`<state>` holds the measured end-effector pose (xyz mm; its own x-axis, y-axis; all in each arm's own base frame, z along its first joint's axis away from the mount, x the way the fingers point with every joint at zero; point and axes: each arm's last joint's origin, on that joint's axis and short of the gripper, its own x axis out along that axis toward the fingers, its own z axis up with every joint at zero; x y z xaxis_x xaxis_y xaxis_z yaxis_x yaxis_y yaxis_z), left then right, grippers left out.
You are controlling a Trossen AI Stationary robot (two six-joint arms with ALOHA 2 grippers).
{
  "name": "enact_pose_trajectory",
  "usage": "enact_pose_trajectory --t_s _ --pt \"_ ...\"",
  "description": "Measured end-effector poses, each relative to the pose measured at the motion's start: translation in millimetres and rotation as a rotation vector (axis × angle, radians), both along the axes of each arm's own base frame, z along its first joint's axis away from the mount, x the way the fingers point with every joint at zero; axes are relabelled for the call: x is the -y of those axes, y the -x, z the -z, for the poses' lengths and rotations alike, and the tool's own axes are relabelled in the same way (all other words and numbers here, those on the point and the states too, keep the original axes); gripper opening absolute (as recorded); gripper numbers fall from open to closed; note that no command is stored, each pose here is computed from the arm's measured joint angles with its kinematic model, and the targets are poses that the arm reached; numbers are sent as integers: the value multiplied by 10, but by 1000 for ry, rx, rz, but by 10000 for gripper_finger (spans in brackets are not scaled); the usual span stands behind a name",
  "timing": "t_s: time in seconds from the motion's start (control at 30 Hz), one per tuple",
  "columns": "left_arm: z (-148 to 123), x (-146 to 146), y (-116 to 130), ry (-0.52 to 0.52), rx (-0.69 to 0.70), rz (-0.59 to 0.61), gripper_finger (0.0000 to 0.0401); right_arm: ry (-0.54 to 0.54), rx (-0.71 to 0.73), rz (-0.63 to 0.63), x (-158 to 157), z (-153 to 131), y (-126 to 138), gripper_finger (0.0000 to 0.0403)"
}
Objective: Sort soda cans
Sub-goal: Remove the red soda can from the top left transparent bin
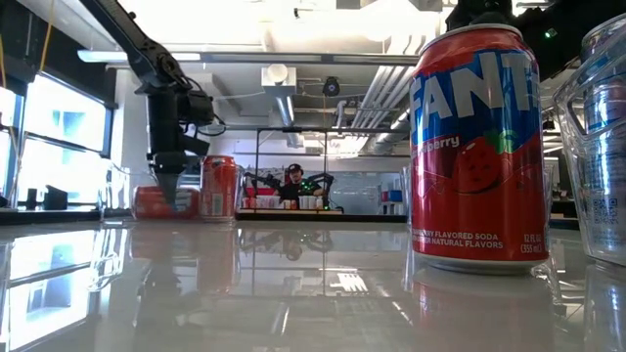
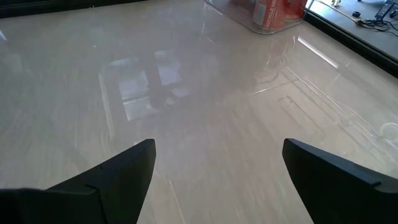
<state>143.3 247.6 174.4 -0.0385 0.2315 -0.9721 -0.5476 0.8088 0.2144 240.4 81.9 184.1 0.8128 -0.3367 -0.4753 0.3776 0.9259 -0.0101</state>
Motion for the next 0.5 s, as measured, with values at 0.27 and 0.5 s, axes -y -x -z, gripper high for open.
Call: enact_pose_trajectory --t_s 0.27,0.5 --pt "31 -58 93 10 10 -113 282 0 0 0 0 0 0 348" --pt "111 -66 44 31 -18 -132 264 7 -3 -5 -1 0 0 348"
